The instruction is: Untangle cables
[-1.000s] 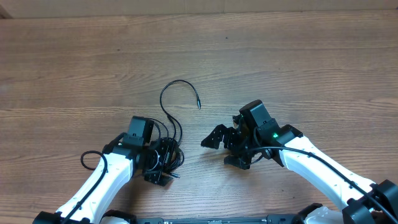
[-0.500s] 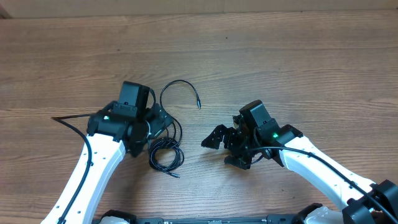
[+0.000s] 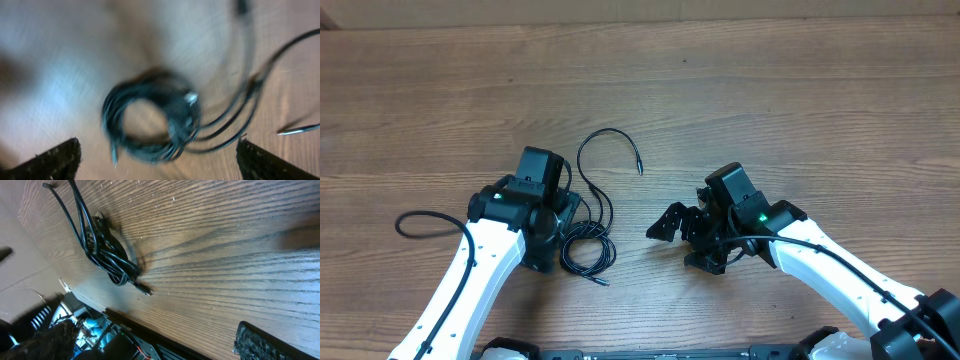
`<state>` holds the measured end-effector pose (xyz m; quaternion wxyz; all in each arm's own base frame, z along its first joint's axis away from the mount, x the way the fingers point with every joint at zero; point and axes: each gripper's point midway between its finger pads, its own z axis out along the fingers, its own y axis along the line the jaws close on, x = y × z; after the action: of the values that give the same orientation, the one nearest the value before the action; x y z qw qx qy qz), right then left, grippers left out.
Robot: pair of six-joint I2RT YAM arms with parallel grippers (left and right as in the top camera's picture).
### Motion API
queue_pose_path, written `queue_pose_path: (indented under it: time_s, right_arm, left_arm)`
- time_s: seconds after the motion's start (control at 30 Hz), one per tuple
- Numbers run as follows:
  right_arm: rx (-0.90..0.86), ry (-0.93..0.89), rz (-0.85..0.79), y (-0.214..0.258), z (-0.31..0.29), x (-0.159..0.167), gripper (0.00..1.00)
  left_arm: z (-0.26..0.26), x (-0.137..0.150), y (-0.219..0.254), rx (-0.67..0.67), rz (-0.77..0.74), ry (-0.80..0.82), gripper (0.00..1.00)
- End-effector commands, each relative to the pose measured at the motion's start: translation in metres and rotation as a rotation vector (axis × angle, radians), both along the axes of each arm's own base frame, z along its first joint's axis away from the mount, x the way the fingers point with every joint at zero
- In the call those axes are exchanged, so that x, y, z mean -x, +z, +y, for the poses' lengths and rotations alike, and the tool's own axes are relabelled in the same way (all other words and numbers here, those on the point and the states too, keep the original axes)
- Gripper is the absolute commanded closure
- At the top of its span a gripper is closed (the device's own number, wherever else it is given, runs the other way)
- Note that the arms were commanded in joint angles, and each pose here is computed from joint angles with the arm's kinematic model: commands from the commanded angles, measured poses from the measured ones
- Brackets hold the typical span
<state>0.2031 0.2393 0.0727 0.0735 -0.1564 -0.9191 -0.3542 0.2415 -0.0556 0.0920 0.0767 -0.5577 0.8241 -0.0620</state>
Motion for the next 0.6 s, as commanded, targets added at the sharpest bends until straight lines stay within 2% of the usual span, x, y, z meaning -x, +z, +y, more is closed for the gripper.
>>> queue_pose_path:
  time_s: [0.0,0.03,0.07,0.13,0.17,0.23,0.27,0.4,0.47,0.57]
  right_arm:
    - [0.006,0.000,-0.015,0.000,-0.001,-0.002,0.00]
    - [0.010,-0.002,-0.017,0.000,-0.002,-0.003,0.00]
    - [0.016,-0.005,-0.020,-0.001,-0.002,-0.004,0.00]
    - [0.027,-0.011,-0.027,-0.002,-0.004,-0.005,0.00]
    - [0.030,-0.013,-0.029,-0.003,-0.004,-0.006,0.00]
    - [0.032,-0.014,-0.030,-0.003,-0.004,-0.006,0.00]
    - [0.032,-0.014,-0.030,-0.003,-0.004,-0.006,0.00]
    - [0.044,-0.020,-0.038,-0.004,-0.006,-0.008,0.00]
    - [0.056,-0.026,-0.044,-0.006,-0.008,-0.009,0.00]
    - [0.058,-0.027,-0.046,-0.006,-0.008,-0.010,0.00]
  left_arm:
    - [0.039,-0.017,0.007,-0.323,-0.048,-0.364,0.03]
    - [0.046,-0.020,0.009,-0.394,-0.039,-0.471,0.22]
    - [0.052,-0.019,0.011,-0.464,-0.009,-0.606,0.25]
    - [0.054,-0.018,0.011,-0.498,0.018,-0.719,0.19]
    - [0.054,-0.018,0.011,-0.499,0.020,-0.734,0.19]
    - [0.052,-0.019,0.011,-0.502,0.021,-0.792,0.09]
    - [0.050,-0.022,0.011,-0.511,0.019,-0.857,0.09]
    - [0.020,-0.036,0.009,-0.474,-0.073,-1.266,0.06]
    - [0.001,-0.031,0.006,-0.410,-0.116,-1.487,0.06]
    - [-0.007,-0.017,0.001,-0.362,-0.107,-1.662,0.03]
